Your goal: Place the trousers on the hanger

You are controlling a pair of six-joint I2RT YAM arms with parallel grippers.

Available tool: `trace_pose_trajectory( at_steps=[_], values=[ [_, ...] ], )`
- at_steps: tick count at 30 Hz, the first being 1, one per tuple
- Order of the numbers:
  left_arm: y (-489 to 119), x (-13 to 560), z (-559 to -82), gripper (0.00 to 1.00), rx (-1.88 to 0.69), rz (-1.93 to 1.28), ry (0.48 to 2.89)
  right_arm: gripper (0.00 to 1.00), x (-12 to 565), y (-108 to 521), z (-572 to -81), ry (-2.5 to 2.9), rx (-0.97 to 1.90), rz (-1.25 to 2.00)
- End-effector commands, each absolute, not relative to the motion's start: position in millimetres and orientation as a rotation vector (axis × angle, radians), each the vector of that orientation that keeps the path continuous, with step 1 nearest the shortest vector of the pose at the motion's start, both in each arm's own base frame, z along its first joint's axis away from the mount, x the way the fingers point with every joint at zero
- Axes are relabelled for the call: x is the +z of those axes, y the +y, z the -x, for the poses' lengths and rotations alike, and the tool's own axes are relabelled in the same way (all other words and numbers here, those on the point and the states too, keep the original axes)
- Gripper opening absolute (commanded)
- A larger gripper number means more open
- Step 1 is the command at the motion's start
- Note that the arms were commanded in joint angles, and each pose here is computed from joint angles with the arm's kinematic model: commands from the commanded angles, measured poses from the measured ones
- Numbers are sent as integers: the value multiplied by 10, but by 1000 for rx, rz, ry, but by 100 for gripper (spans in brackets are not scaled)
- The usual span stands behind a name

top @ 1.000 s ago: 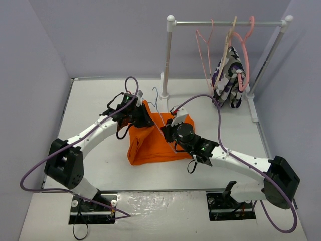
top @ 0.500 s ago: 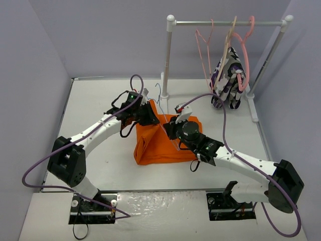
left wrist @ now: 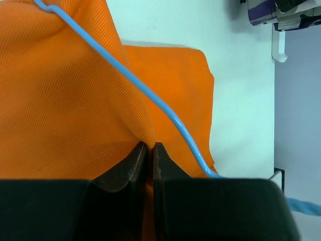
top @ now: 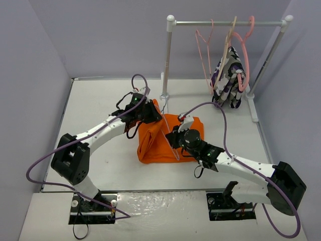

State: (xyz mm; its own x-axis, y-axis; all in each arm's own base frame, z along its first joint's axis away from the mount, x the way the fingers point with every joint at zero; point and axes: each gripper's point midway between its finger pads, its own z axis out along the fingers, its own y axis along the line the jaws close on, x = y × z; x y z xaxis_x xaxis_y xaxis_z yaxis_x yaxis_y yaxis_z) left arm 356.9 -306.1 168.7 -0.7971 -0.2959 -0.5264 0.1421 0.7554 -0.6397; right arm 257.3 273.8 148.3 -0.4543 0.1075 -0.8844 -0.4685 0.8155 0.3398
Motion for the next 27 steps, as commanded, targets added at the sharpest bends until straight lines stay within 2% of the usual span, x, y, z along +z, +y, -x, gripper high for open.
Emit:
trace_pose_trajectory(
  at_steps=[1,6,9,14,16,23,26,27],
  values=[
    [-3380,2186,-3823,0,-1015,77,2065,0,1700,2756,-2621,1853,746,194],
    [-3571,1801,-3764,9,-1028,51,2132,0,1477,2693,-2641,1893,726,177],
    [-3591,1813,-3755,26,-1040,49,2123,0,1383,2628,-2645,1915,723,164],
    [-3503,1946,-3759,46,-971,-1,2109,0,1295,2513,-2642,1936,712,151],
    [-3492,2026,-3750,50,-956,-31,2100,0,1276,2477,-2656,1943,710,148],
    [-3270,2156,-3595,51,-843,-129,2141,0,1271,2453,-2669,1948,702,172],
    [-3078,2114,-3460,45,-766,-180,2172,0,1275,2462,-2672,1949,700,187],
    [-3039,2151,-3403,40,-769,-192,2167,0,1274,2464,-2672,1950,698,192]
  ],
)
